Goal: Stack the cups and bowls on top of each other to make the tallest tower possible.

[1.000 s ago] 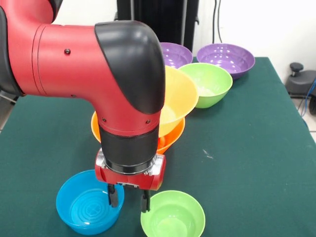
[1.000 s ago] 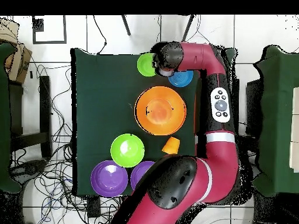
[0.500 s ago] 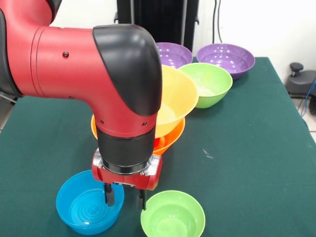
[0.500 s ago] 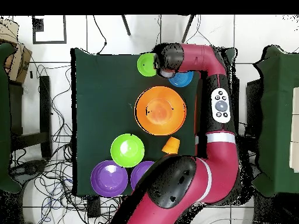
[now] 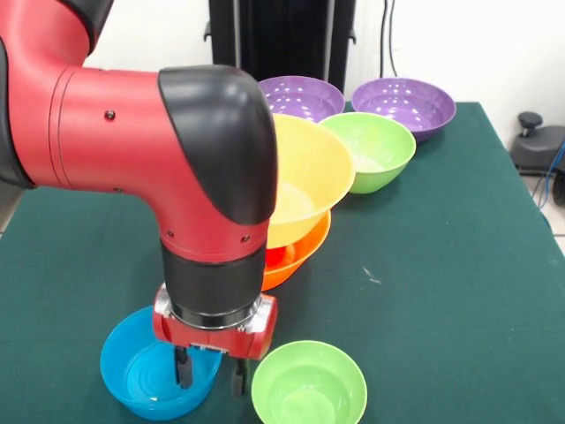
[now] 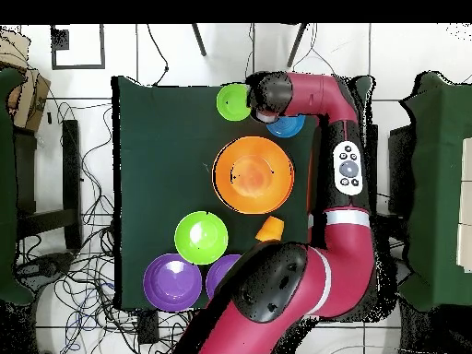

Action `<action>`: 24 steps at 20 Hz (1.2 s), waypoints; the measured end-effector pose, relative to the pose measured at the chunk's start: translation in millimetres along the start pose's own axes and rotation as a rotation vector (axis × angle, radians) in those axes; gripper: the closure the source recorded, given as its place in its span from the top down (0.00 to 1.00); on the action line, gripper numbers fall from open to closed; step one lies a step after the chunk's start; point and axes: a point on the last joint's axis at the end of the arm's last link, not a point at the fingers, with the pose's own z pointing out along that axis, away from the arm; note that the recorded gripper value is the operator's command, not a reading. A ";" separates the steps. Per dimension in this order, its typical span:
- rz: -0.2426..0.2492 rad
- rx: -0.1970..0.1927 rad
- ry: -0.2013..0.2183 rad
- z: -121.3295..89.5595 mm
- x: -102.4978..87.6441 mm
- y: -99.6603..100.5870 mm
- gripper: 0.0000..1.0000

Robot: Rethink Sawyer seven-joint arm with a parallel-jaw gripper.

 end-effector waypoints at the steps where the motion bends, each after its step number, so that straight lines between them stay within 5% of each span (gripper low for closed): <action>1: 0.001 -0.001 -0.003 1.5 -0.1 -0.2 1.00; 9: 0.016 -0.005 -0.010 18.2 2.0 -3.4 1.00; 10: 0.017 -0.005 -0.009 19.5 2.3 -3.8 0.00; 24: 0.031 0.008 -0.050 -0.8 -16.7 -13.6 0.00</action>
